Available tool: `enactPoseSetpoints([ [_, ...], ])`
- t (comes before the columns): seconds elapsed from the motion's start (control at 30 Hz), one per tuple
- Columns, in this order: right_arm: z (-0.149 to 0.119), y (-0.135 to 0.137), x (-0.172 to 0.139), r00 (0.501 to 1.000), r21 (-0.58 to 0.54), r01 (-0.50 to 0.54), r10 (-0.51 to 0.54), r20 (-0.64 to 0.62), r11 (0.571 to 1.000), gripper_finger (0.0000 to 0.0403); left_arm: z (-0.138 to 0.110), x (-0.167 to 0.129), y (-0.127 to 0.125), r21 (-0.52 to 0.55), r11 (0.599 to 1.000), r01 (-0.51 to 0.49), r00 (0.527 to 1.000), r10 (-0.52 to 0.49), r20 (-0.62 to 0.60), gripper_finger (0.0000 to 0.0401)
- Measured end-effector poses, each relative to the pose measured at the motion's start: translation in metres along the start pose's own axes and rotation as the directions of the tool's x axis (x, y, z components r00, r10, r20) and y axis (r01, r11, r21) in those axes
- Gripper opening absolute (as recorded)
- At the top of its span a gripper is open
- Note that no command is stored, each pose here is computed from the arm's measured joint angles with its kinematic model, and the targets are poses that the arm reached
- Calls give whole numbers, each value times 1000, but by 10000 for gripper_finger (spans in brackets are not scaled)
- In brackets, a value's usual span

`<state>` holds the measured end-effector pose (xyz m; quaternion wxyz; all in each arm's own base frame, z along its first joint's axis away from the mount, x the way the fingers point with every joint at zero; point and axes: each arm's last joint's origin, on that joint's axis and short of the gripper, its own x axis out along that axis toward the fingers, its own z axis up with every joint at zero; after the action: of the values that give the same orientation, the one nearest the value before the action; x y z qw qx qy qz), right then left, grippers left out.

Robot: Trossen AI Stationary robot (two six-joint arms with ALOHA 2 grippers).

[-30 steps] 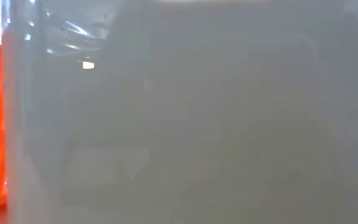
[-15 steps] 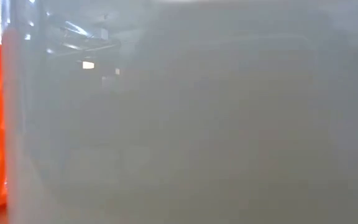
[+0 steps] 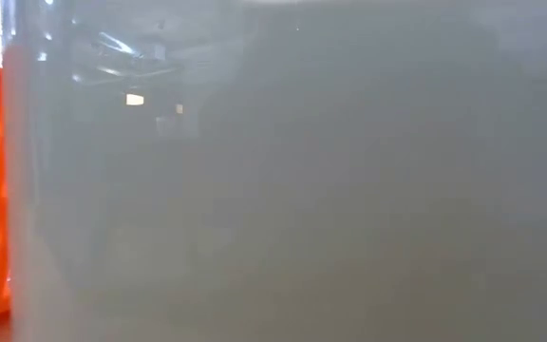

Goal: Pick & Place Food Item
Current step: Put the top red popcorn bag into the gray bin

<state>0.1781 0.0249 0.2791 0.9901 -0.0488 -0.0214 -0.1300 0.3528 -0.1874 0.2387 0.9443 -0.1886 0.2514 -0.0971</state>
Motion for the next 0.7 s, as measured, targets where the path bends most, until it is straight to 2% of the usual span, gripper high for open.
enactPoseSetpoints([
  [0.37,-1,0,0,1000,-27,-1,1,-14,1000,100,-14,17,11,-79,997,-18,998,13,-68,20],
  [0.53,-2,0,0,1000,-39,-2,1,-15,999,98,-13,17,16,-102,993,-54,996,46,-79,60],
  [0.7,-2,0,0,1000,-57,-2,1,-15,998,103,-15,17,19,-107,991,-76,993,65,-103,120],
])
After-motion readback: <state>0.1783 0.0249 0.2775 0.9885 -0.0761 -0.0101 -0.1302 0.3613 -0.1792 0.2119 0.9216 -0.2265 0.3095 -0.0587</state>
